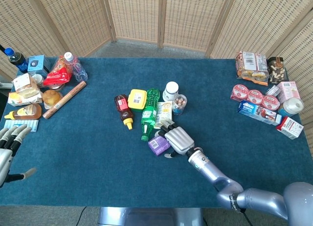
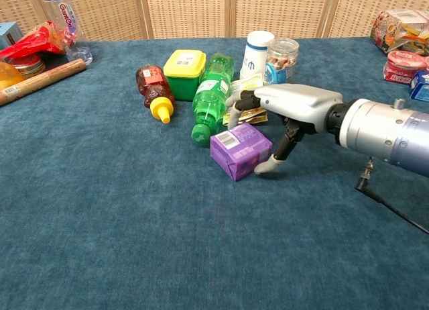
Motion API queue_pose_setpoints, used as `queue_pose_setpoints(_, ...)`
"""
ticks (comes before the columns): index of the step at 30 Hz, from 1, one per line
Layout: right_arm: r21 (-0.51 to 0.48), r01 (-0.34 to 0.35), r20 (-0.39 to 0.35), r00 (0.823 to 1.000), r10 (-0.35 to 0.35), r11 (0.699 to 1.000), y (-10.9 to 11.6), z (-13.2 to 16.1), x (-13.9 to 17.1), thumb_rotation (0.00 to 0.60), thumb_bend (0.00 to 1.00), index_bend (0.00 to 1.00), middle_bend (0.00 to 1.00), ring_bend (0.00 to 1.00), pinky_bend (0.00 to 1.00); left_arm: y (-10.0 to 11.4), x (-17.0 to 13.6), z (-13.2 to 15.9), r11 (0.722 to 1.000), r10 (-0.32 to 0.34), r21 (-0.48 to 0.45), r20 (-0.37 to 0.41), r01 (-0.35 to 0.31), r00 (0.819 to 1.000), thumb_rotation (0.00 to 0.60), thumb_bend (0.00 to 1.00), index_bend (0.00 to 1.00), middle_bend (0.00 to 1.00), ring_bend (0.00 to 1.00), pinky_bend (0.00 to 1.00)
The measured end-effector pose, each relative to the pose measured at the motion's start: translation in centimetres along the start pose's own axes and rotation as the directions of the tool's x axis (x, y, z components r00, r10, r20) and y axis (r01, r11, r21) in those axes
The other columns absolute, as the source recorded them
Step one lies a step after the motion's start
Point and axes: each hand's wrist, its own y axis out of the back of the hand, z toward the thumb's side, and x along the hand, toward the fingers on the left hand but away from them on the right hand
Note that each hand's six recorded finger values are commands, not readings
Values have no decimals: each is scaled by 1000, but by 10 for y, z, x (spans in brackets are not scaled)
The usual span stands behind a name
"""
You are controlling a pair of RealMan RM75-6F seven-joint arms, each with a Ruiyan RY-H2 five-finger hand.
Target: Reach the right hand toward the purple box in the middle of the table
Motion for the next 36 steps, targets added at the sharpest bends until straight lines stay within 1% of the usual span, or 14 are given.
queue_pose_setpoints(2,1,15,6,1000,-15,1000,0,-1,0,600,0,470,184,0,0,0,0,0,1000,0,1,0,0,1000,600,1,0,0,0,0)
queue_pose_setpoints(6,-6,27,13,1000,-27,1000,0,-3,3,600,0,474,187,0,0,0,-1,0,1000,1,1,0,-1,1000,600,1,0,0,0,0)
queue_pose_setpoints(10,2,47,6,999,-47,999,8,-2,9,600,0,478,191,0,0,0,0,0,1000,-1,-1,2,1,1000,600,2,0,0,0,0)
queue_pose_setpoints(16,10,92,-8,996,-92,996,32,4,21,600,0,482,200,0,0,-2,0,3,1000,-7,-6,11,7,1000,600,1,0,0,0,0)
queue_pose_setpoints(22,30,144,-10,990,-144,989,65,8,28,600,0,484,200,0,0,-1,-1,6,1000,-4,-9,19,4,1000,600,1,0,0,0,0)
queue_pose_setpoints(28,31,202,-20,979,-201,979,97,19,30,600,0,486,209,0,0,0,-1,6,1000,-3,-13,23,4,1000,600,1,0,0,0,0)
queue_pose_setpoints(32,22,228,-23,973,-228,973,112,26,30,600,0,485,209,0,0,0,-1,7,1000,-5,-15,26,5,1000,600,1,0,0,0,0)
queue_pose_setpoints(36,3,248,-24,969,-248,969,122,33,31,600,0,487,210,0,0,0,-2,8,1000,-3,-16,29,3,1000,600,1,0,0,0,0)
